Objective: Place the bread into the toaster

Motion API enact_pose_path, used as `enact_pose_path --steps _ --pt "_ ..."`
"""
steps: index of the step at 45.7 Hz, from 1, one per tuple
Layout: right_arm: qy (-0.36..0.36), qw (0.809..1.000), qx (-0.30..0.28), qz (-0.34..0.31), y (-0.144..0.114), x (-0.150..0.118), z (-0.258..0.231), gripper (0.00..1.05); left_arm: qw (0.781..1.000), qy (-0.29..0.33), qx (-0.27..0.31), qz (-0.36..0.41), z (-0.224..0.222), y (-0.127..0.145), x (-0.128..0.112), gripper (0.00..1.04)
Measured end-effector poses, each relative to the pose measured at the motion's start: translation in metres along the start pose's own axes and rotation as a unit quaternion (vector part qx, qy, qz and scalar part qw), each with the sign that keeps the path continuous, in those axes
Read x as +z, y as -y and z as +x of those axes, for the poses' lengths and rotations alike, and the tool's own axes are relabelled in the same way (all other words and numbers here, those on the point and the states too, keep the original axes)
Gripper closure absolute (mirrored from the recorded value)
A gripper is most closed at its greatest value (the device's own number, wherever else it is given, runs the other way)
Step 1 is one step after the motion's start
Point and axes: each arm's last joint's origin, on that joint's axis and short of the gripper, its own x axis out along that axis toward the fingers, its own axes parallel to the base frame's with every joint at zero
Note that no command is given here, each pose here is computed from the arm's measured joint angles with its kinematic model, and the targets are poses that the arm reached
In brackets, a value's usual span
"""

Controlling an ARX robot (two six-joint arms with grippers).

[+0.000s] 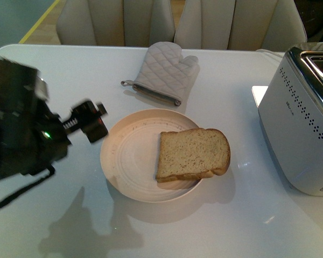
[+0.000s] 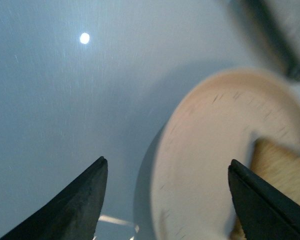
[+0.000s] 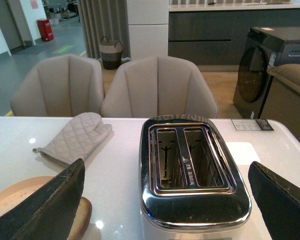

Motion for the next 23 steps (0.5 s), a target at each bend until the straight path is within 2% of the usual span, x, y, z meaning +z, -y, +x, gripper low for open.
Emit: enact_pose_path --steps 3,7,13,15,17,20,23 --pt "0.0 1.0 0.0 0.0 0.0 0.0 0.0 0.09 0.998 0.051 -0.015 -0.021 -0.025 0.001 0.021 0.19" --pt "0.0 1.0 0.0 0.0 0.0 0.0 0.0 0.09 0.994 0.102 -0.033 -0.036 -0.056 0.002 0.038 0.07" --pt "0.0 1.0 0.0 0.0 0.0 0.0 0.0 0.09 0.977 0.191 -0.075 -0.056 -0.123 0.002 0.049 0.07" --pt "0.0 1.0 0.0 0.0 0.0 0.0 0.0 0.09 0.96 0.266 -0.087 -0.023 -0.152 0.0 0.051 0.14" --pt "0.0 1.0 0.0 0.0 0.0 0.0 0.0 0.09 0.947 0.309 -0.084 0.039 -0.177 -0.004 0.05 0.23" --pt "0.0 1.0 0.0 0.0 0.0 0.0 0.0 0.09 0.934 0.326 -0.048 0.139 -0.21 -0.019 0.039 0.37" --pt "0.0 1.0 0.0 0.0 0.0 0.0 0.0 0.09 0.927 0.323 -0.03 0.186 -0.229 -0.03 0.027 0.47"
